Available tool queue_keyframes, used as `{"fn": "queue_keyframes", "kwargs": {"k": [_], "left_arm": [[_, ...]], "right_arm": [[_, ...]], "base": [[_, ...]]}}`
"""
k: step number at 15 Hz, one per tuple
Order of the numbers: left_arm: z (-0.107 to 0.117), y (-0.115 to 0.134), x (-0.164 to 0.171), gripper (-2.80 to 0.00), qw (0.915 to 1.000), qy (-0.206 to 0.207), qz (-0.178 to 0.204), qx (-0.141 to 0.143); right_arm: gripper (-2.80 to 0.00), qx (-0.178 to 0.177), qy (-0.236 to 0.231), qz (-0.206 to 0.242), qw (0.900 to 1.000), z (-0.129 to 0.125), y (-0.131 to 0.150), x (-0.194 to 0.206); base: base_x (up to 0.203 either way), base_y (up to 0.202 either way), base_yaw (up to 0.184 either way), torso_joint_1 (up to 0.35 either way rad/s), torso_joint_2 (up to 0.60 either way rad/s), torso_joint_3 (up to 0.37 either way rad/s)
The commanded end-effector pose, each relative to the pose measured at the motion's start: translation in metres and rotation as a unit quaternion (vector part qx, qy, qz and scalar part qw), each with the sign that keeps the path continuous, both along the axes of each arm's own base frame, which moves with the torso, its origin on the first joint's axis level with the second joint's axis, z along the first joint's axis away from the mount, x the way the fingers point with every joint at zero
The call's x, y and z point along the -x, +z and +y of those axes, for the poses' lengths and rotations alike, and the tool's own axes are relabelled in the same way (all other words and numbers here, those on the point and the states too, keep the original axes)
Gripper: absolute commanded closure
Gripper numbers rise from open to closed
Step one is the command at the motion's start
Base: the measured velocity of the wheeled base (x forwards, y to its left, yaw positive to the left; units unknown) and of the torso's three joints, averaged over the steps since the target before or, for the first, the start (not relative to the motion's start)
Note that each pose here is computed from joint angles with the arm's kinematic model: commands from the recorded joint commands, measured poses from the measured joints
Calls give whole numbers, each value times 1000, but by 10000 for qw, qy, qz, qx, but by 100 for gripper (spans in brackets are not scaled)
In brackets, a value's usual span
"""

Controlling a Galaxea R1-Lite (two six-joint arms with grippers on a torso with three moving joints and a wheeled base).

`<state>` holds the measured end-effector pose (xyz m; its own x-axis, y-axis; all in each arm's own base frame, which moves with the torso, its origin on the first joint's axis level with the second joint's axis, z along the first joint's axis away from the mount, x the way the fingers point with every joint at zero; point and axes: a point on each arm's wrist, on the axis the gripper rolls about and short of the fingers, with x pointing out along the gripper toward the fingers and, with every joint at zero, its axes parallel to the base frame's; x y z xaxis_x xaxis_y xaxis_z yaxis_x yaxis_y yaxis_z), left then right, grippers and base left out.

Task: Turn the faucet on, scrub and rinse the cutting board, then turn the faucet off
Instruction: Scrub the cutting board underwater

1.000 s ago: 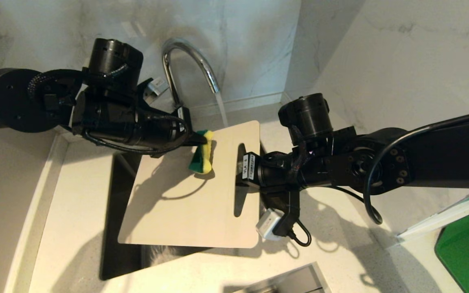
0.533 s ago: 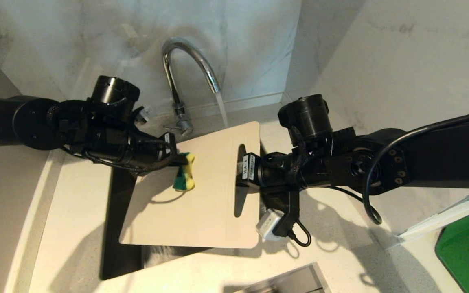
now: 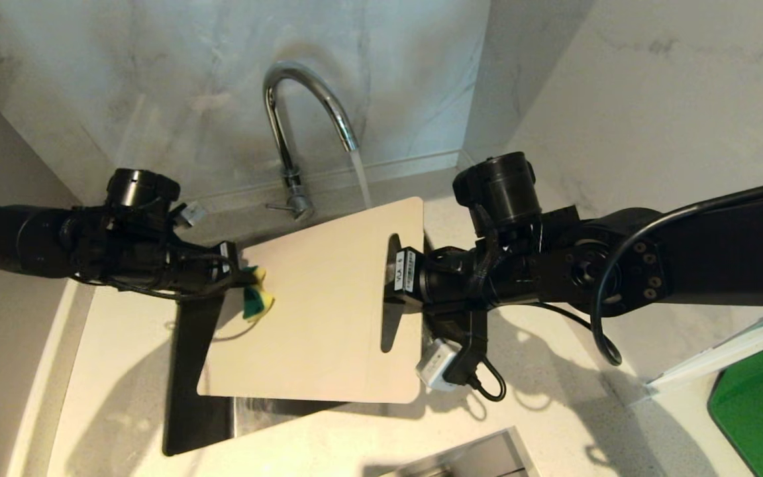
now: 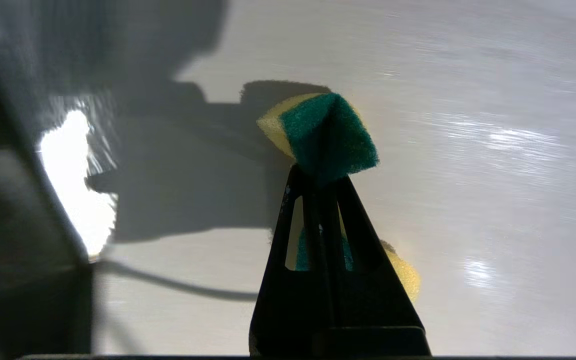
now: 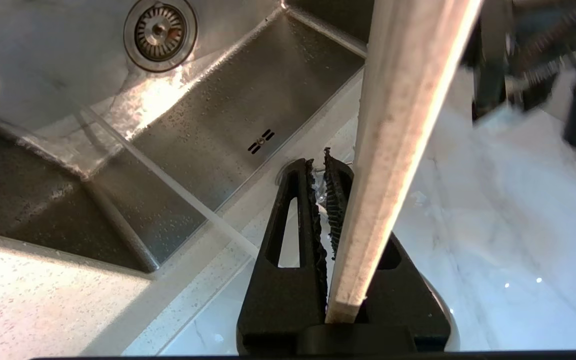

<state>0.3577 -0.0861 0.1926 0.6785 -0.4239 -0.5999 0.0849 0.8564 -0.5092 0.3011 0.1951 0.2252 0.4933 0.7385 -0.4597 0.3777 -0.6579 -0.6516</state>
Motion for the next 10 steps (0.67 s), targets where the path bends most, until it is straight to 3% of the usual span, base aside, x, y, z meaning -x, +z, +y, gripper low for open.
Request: {"fn": "queue_keyframes", "kwargs": {"k": [1,4,5,10], "left_arm": [[33,-12,-5,0,9995,264,152,-70],[73,-5,-1,0,9990,430,58,110],[76,2,3,0,9991,397,-67,133],[50,49,28,0,9953,-37,-767,585]], "right_arm": [[0,48,48,-21,10000,0,-2,0],[0,111,23,64,9999,-1,-8,0],[0,115,-5,64,9999,-3,-9,-2],[0,200,-180,128,9996,-9,-18,-15]], "base": [[0,0,0,0,0,0],[0,0,0,0,0,0],[0,0,0,0,0,0],[0,0,0,0,0,0]]}}
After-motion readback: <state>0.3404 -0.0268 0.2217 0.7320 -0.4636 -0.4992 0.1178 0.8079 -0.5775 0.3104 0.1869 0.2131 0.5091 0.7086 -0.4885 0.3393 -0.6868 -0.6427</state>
